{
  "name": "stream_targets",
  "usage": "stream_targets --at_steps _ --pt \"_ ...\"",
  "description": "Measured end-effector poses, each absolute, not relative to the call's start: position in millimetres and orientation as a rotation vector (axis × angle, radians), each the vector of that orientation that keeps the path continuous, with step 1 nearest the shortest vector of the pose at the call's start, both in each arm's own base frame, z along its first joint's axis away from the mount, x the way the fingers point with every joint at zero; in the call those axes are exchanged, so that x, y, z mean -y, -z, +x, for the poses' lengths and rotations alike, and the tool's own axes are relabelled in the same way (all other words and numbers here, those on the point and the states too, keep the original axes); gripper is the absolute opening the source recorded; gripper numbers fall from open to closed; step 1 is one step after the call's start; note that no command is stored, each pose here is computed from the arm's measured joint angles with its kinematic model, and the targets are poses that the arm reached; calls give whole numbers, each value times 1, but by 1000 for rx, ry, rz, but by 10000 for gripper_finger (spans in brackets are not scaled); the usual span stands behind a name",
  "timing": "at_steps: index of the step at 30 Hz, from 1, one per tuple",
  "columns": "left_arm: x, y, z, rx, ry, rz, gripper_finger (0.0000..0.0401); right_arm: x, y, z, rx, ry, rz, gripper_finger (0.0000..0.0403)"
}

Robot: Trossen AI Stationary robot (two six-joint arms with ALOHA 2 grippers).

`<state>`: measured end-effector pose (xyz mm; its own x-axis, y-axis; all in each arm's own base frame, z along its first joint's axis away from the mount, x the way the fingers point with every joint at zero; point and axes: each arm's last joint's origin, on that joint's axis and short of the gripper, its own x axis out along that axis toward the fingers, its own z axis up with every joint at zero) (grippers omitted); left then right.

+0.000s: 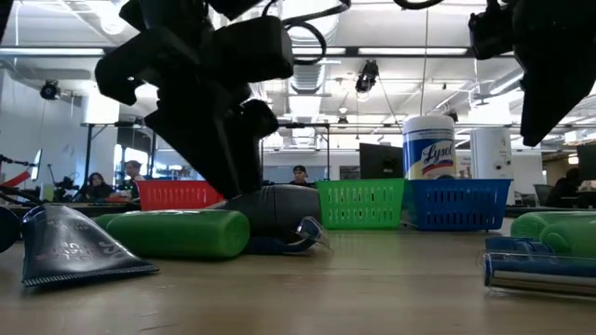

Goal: Pick & Place Travel size toiletries
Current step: Put the gray deodorant into the blue bin

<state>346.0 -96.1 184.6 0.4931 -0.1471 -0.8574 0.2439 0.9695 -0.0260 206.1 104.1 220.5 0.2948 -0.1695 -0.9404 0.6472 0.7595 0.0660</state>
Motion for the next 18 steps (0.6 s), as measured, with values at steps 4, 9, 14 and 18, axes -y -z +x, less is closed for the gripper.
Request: stream_targets --at_steps 4,9,14,18 --pt "99 -181 350 -1005 257 116 263 -104 -222 207 -1140 589 517 272" --pt "100 -173 350 -1033 271 142 299 -105 -222 207 -1127 614 557 289" --pt "100 -172 351 -1029 289 173 306 -105 -222 207 -1120 626 577 305" --pt "101 -163 353 -1043 302 181 302 -105 -222 208 -1111 627 576 316"
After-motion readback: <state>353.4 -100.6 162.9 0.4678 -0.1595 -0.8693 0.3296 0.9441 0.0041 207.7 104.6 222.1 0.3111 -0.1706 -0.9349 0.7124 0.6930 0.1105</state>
